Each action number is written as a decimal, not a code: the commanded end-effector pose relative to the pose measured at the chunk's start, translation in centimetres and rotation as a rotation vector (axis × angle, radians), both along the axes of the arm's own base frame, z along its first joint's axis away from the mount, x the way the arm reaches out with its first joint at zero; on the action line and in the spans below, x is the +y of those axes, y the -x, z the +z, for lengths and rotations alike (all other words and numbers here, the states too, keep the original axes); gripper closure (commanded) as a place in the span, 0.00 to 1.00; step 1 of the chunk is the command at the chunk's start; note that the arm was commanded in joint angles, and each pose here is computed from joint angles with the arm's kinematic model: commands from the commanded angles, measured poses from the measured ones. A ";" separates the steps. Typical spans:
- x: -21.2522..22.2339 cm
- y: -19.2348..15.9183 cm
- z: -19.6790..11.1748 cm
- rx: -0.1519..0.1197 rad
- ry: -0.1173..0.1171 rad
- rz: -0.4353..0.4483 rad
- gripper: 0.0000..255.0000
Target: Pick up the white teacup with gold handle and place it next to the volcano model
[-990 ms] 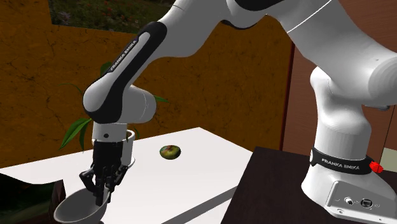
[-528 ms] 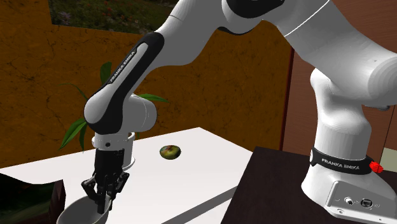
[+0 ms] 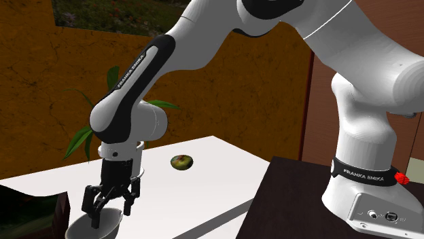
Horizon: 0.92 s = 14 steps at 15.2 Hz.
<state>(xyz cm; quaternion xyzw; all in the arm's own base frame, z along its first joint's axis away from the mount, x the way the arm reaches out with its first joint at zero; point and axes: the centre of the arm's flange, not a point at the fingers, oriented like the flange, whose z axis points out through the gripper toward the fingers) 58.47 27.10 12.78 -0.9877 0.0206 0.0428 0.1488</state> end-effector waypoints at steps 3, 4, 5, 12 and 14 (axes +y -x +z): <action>-0.4 -0.1 1.3 0.000 0.000 0.000 0.00; -0.8 -0.2 2.5 0.000 0.000 0.000 0.00; -1.2 -0.3 3.8 0.000 0.000 0.000 0.00; -1.5 -0.4 4.8 0.000 0.000 0.000 0.00; -1.5 -0.4 4.8 0.000 0.000 0.000 0.00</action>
